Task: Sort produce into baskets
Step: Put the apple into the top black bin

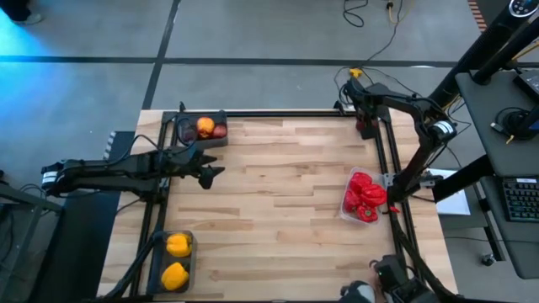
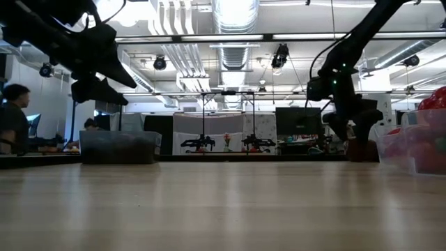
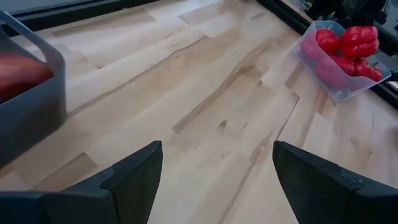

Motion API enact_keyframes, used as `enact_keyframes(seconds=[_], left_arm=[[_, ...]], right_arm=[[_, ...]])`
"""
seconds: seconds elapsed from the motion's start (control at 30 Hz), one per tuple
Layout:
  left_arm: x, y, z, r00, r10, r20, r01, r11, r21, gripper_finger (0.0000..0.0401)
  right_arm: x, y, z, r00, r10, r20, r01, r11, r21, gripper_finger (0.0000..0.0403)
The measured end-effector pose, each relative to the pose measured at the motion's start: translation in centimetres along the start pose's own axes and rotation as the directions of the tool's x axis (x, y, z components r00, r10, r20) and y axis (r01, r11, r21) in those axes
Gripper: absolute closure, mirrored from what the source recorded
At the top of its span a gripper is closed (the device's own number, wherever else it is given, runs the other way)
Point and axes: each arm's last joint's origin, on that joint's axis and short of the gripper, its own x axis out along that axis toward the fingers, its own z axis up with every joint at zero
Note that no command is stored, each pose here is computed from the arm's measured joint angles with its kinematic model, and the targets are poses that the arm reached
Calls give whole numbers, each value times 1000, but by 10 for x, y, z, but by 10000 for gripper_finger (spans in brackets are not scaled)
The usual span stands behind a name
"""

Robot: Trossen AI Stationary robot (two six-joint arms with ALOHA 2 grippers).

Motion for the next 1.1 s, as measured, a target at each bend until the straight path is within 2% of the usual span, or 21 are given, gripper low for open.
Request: enact_keyframes(seconds=[0.27, 0.47, 0.6, 0.77, 0.83, 0.9, 0.97, 1.1], left_arm=[[1, -1, 1, 1000, -11, 1, 11, 1000, -18, 115], [5, -2, 1, 1000, -2, -11, 2, 997, -71, 115], [7, -6, 6, 1000, -2, -10, 2, 997, -81, 115], [3, -15, 21, 1000, -19, 20, 20, 999, -43, 115], [-1, -19, 30, 998, -34, 45, 35, 999, -18, 115], [-6, -24, 38, 996, -51, 71, 50, 999, 15, 115], [-11, -27, 45, 995, -59, 86, 55, 997, 49, 115], [-18, -29, 52, 993, -68, 101, 58, 994, 97, 115]], right_arm=[[13, -11, 1, 999, -26, 30, 28, 999, -39, 44], [18, -16, 2, 998, -27, 65, 32, 997, -70, 44], [20, -18, 1, 997, -30, 72, 37, 994, -101, 58], [14, -19, -5, 997, -23, 79, 39, 978, -204, 98], [9, -19, -9, 996, -13, 83, 36, 960, -279, 103], [2, -20, -18, 995, 22, 102, 19, 924, -383, 101], [-14, -19, -32, 989, 107, 100, -41, 857, -513, 95], [-44, -36, -74, 971, 233, 47, -111, 619, -778, 94]])
